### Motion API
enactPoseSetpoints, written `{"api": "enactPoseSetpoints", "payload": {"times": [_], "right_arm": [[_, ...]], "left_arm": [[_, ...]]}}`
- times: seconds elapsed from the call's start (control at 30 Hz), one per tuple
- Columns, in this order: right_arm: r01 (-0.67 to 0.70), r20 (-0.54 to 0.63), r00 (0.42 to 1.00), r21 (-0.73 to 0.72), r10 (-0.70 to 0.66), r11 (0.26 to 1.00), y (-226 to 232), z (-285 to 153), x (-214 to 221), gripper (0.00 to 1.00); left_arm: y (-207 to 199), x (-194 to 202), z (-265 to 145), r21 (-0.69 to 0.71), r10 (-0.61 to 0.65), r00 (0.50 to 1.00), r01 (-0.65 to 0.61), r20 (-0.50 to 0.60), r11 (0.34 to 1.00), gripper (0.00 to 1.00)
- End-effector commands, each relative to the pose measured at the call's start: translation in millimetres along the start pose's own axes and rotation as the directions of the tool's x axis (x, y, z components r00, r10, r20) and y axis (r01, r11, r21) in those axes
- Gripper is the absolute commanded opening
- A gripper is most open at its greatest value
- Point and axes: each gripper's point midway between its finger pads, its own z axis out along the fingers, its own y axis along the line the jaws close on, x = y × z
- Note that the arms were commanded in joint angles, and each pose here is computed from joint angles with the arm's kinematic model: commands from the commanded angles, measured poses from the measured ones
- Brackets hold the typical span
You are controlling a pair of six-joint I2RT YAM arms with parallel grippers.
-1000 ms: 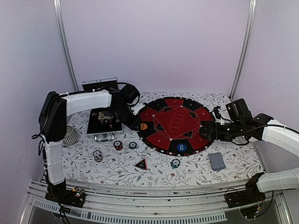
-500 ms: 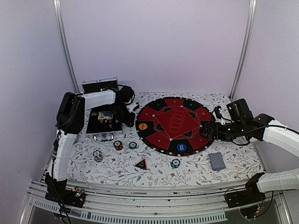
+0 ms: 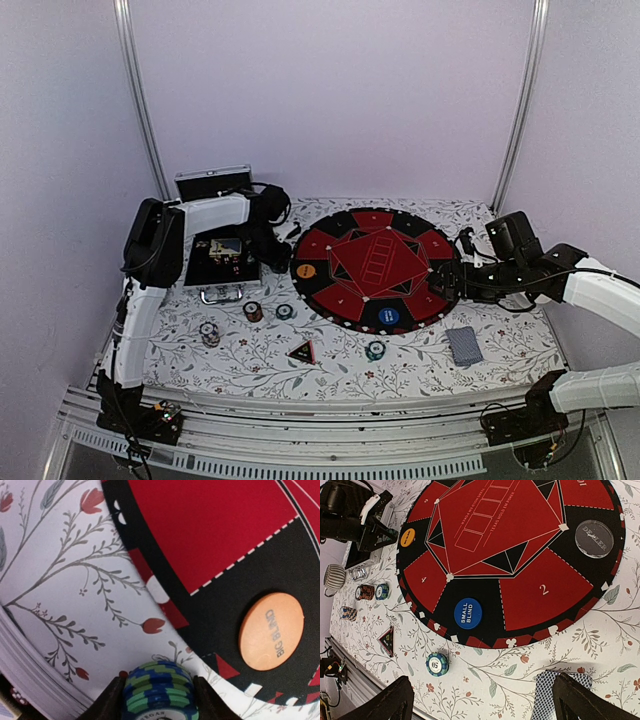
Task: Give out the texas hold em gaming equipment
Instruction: Place the pile of poker chips at the center of the board, then pick up the pile of poker chips from the pile of poker chips.
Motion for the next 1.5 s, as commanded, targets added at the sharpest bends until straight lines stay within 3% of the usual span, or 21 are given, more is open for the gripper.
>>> {"api": "enactPoseSetpoints", "payload": {"times": [0.0,0.3,0.53,0.67,0.77,1.03,1.47], "right_arm": [[-0.007,-0.001,1.0,0.009,0.007,1.0,-4,-1,4,0.99],[-0.008,-0.004,1.0,0.004,0.008,1.0,-3,-1,5,0.99],[-0.015,-0.007,1.0,0.002,0.015,1.0,-3,-1,6,0.99],[-0.016,-0.002,1.0,-0.002,0.016,1.0,-2,-2,5,0.99],[-0.019,-0.001,1.0,0.001,0.019,1.0,-3,-2,5,0.99],[-0.019,-0.017,1.0,0.007,0.019,1.0,-4,3,8,0.99],[-0.025,-0.012,1.0,0.002,0.025,1.0,-7,2,13,0.99]], "left_arm": [[1,13,13,0.008,0.005,0.999,-0.005,-0.053,1.0,0.52],[3,-20,-18,-0.006,-0.002,0.998,0.002,0.07,1.0,0.61],[-19,-57,-103,-0.006,0.037,0.961,-0.037,0.274,0.999,0.69],[-55,-44,-157,0.04,0.066,0.938,-0.084,0.34,0.996,0.76],[-85,-12,-174,0.074,0.106,0.944,-0.136,0.313,0.988,0.8],[-124,86,-131,0.148,0.156,0.985,-0.165,0.069,0.975,0.82],[-124,106,-64,0.137,0.176,0.984,-0.17,-0.038,0.976,0.86]]}}
